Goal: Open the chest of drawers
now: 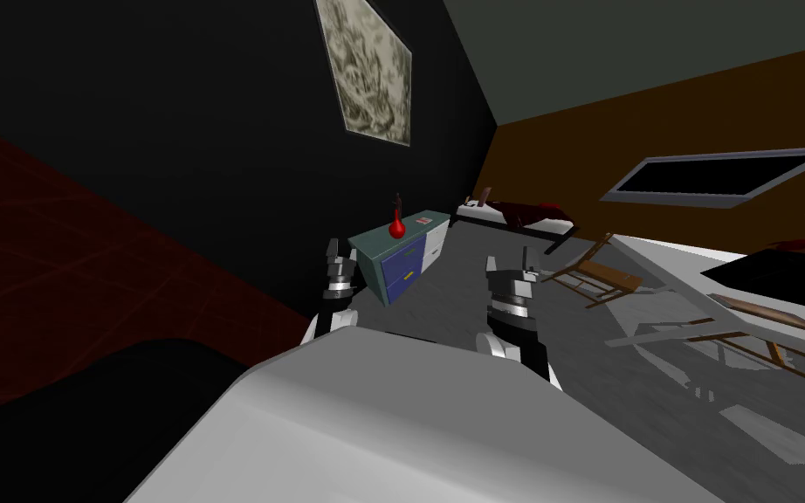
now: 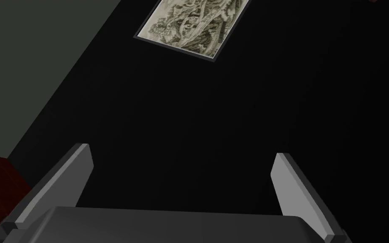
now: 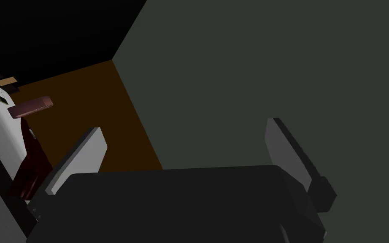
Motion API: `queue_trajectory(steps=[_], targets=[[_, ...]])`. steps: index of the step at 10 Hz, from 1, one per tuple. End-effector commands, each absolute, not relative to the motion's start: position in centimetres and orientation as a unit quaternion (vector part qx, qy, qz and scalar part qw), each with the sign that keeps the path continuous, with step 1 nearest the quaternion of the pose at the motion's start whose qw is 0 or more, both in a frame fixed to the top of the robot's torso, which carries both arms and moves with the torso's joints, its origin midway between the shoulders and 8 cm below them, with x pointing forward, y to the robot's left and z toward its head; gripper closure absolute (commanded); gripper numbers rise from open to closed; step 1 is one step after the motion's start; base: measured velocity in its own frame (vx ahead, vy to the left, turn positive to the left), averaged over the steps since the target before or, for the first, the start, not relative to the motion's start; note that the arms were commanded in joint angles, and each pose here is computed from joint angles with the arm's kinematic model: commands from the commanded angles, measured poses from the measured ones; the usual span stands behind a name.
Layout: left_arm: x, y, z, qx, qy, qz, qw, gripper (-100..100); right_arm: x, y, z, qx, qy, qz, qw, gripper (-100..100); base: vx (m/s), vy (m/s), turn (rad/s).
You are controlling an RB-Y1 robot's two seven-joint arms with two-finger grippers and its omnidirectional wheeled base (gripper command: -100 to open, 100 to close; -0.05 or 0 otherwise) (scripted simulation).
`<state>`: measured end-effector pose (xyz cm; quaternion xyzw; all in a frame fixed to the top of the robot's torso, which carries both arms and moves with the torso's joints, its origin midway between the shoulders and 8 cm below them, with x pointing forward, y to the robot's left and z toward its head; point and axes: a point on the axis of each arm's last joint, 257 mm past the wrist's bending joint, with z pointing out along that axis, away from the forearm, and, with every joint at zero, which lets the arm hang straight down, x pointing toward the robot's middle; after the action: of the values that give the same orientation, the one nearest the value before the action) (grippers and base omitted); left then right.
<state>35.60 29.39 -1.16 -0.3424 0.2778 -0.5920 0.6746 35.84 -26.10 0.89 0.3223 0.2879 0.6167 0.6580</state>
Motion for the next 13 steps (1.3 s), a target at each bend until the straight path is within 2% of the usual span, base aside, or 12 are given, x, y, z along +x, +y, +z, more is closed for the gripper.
queue_trajectory(steps=[1,9,10,13], targets=[[35.6,29.4,-1.2,-0.342,0.278,-0.592,0.675,0,35.8,-26.1,0.9,0.322,0.288,0.617,0.658,0,0.000,0.000,0.000],[35.6,29.4,-1.1,-0.342,0.278,-0.592,0.675,0,35.8,-26.1,0.9,0.322,0.288,0.617,0.658,0,0.000,0.000,0.000],[35.8,29.3,-1.5,-0.334,0.296,-0.591,0.672,-100,35.8,-26.1,0.9,0.322,0.288,0.617,0.658,0,0.038,-0.033,0.028],[36.3,29.9,-2.9,-0.330,0.329,-0.584,0.665,-100,35.8,-26.1,0.9,0.323,0.288,0.617,0.658,0,0.106,-0.076,0.050]])
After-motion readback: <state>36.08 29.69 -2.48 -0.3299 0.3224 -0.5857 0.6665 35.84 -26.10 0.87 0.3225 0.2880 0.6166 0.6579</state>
